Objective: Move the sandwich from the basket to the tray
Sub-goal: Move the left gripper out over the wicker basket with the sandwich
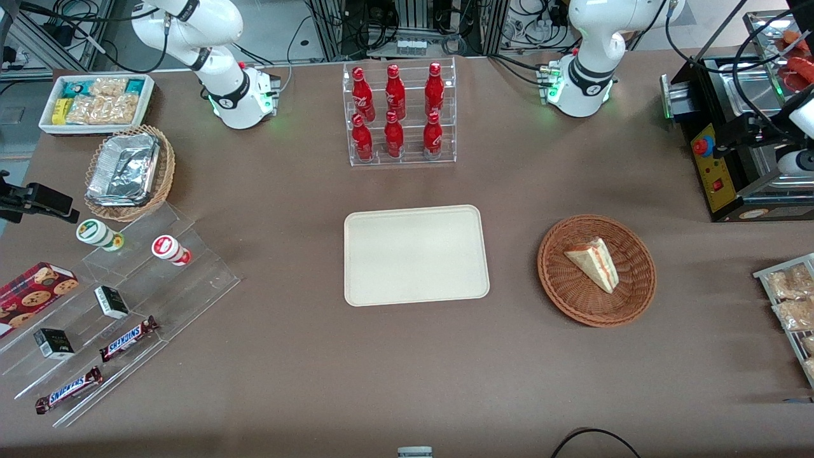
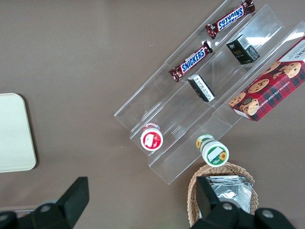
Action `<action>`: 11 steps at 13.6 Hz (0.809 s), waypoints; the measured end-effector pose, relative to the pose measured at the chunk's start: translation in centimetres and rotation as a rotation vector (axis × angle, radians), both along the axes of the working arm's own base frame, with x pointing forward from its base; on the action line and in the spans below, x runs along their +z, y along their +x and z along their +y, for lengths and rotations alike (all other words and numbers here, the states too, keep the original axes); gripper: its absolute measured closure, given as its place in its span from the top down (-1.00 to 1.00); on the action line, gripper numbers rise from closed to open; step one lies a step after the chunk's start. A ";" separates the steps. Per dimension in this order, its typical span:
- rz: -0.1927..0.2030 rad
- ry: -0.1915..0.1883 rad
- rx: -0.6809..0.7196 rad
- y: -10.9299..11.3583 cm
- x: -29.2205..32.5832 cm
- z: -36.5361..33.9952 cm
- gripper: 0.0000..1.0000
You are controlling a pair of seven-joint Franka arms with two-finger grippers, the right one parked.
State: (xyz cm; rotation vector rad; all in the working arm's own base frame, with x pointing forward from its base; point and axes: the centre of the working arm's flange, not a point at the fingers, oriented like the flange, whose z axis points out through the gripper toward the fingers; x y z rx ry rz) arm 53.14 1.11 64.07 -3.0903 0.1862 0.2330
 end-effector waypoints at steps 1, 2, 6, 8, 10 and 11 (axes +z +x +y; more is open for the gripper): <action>-0.001 0.000 0.000 0.1 -0.3 0.0 1.00; -0.005 0.000 -0.001 0.3 -0.7 0.0 1.00; -0.002 0.001 -0.003 0.7 -2.7 0.0 1.00; -0.009 0.000 -0.009 1.1 -4.5 -0.2 1.00; -0.010 0.000 -0.017 1.3 -6.8 -0.5 1.00; -0.009 0.000 -0.021 1.3 -8.0 -0.6 1.00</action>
